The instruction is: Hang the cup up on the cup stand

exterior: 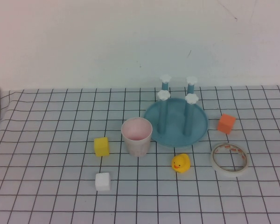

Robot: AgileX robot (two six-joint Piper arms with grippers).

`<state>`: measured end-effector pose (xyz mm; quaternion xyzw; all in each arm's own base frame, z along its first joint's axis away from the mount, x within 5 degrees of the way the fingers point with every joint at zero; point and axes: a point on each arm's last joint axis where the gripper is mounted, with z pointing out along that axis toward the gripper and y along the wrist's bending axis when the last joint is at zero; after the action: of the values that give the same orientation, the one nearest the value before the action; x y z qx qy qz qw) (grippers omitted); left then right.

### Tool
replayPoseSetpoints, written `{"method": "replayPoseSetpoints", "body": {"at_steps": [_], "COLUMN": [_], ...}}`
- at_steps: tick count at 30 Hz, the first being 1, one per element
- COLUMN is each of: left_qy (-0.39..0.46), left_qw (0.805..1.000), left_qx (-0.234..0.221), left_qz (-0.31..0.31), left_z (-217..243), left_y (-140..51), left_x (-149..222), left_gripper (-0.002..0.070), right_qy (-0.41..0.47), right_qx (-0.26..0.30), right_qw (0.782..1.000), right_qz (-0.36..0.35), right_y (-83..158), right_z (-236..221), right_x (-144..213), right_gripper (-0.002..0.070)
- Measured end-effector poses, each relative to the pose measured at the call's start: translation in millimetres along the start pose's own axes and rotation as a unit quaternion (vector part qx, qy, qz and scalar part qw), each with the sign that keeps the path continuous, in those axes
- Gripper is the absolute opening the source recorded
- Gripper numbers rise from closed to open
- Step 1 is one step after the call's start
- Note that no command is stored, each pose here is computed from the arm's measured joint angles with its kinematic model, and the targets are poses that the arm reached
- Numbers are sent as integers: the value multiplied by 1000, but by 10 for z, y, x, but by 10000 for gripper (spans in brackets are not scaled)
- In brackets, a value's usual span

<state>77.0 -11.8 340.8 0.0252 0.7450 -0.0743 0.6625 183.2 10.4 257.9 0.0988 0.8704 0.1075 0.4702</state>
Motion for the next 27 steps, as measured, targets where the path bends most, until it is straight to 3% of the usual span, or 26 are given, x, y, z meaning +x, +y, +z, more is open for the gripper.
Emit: {"method": "replayPoseSetpoints", "body": {"at_steps": [5,13,21,26,27], "left_qy": [77,137,144,140,138], "left_qw": [997,991,989,990,990], "left_qx": [-3,-12,-15,-16,-16], "left_qz": [-2,7,9,9,9], "left_z": [158,285,317,320,320], "left_y": [17,56,77,78,78], "left_x": [216,525,702,700,697], "left_gripper": [-3,-3,-3,-3,-3], "right_qy": [173,252,256,242,231], "right_qx": [-1,-34,-125,-183,-203], "right_qw": [984,964,943,926,921], "right_qz": [-38,-78,-174,-224,-240], "right_y": [39,338,1232,1881,2117], "right_z": [462,1012,1340,1488,1533], "right_x": [-3,-75,8,51,47], "right_gripper": [-1,-1,46,89,115]}}
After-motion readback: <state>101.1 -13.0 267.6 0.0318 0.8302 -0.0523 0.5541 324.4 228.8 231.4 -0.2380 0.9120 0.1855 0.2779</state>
